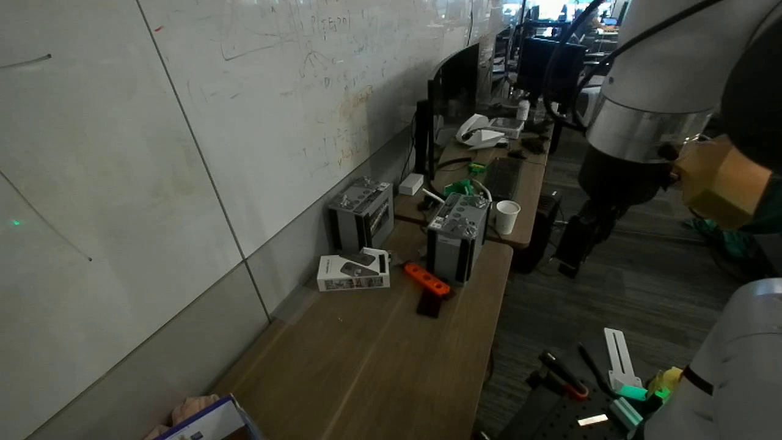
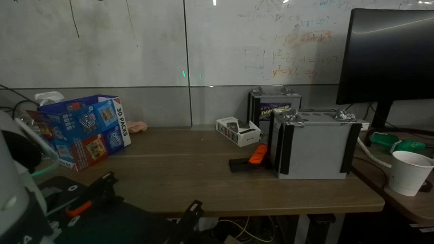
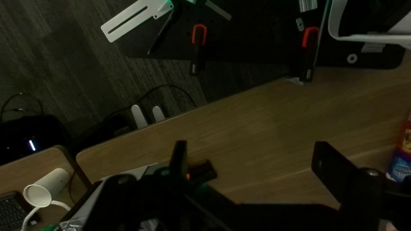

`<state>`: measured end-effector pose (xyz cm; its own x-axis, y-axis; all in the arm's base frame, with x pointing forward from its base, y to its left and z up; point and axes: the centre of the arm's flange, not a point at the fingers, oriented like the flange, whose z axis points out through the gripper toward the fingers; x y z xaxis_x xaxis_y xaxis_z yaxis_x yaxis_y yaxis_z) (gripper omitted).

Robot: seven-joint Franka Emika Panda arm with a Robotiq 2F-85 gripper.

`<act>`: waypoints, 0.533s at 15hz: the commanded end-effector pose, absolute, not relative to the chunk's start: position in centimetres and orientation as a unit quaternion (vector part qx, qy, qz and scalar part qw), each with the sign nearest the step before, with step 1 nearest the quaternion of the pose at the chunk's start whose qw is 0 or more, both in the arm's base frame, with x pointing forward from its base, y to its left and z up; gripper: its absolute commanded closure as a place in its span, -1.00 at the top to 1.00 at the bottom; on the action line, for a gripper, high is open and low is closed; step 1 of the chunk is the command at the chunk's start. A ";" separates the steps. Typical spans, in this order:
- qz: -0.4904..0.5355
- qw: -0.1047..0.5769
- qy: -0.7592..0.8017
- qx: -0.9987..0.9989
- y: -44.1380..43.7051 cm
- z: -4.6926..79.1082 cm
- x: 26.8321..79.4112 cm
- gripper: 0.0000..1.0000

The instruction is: Pick up the ropes on the table and put them in the box

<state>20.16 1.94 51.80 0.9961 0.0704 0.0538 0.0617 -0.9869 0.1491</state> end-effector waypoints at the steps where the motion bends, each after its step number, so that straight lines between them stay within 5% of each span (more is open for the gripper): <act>1: 0.023 0.092 0.074 0.993 2.0 51.5 18.9 1.00; 8: 0.015 0.092 0.083 0.992 2.5 51.3 19.7 1.00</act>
